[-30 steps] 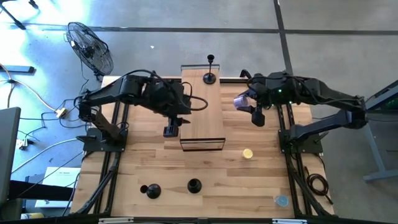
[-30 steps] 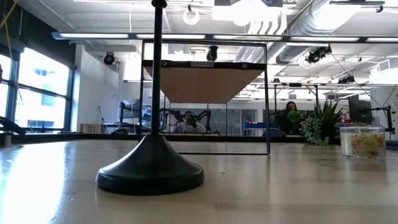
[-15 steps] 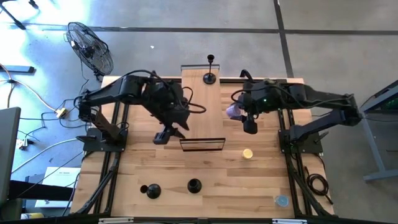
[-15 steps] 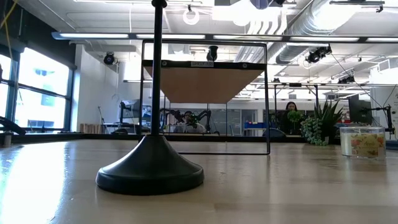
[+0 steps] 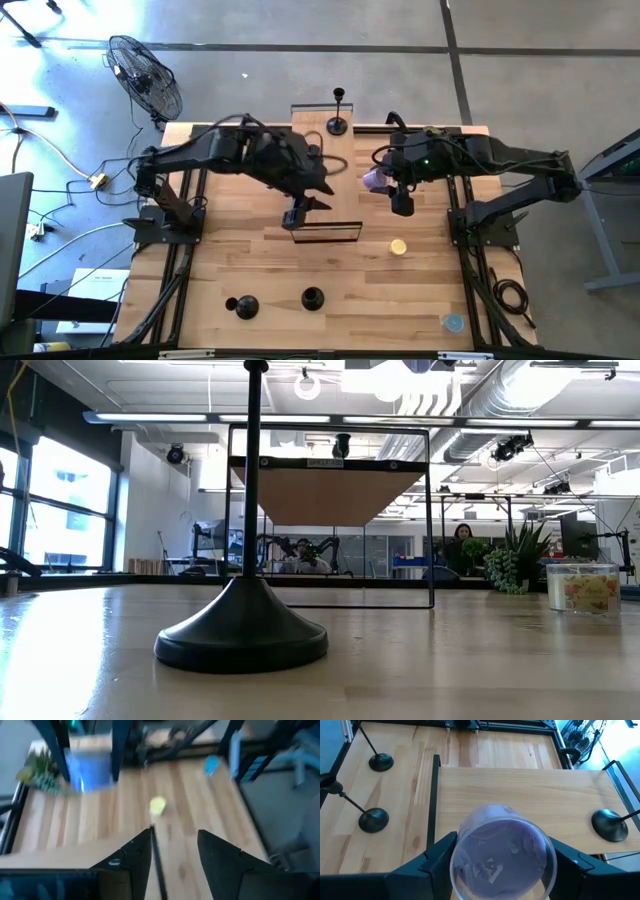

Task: Pick & Place candle stick holders
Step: Put the purple scented candle on the shelf

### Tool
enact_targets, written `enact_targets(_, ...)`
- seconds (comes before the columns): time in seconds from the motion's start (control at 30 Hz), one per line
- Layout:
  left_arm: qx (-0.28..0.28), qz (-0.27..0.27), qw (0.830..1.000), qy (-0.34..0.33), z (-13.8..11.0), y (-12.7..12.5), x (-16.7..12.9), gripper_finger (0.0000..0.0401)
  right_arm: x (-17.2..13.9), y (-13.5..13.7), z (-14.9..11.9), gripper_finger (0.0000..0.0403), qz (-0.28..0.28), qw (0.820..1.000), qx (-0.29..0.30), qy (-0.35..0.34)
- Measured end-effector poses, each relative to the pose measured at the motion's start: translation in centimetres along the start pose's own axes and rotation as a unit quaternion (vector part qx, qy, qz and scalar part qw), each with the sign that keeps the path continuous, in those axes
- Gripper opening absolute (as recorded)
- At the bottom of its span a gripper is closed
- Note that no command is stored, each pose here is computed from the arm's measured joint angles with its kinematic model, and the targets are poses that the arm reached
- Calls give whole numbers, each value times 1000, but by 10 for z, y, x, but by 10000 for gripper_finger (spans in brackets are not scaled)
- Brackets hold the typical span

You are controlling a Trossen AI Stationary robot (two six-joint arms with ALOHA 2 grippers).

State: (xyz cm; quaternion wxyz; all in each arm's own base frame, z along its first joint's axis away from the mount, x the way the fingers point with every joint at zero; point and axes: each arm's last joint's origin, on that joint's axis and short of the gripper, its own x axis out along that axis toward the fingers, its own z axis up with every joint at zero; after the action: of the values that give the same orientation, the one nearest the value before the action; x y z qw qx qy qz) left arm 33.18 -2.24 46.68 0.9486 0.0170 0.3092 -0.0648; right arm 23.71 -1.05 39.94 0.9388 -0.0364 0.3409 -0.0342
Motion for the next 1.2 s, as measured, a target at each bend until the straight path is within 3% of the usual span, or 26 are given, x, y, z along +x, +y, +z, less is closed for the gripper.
enact_targets(0.23,-2,58,998,-4,3,-1,15,157,0,-1,0,223,-10,1000,-9,2)
enact_targets(0.37,7,61,998,6,1,-1,15,157,0,-2,0,223,-20,1000,-13,3)
enact_targets(0.8,30,61,998,0,2,-1,12,157,0,-2,1,223,-22,1000,-17,-2)
enact_targets(1.2,42,14,999,-15,5,-4,12,157,0,-2,1,223,-19,1000,-17,-6)
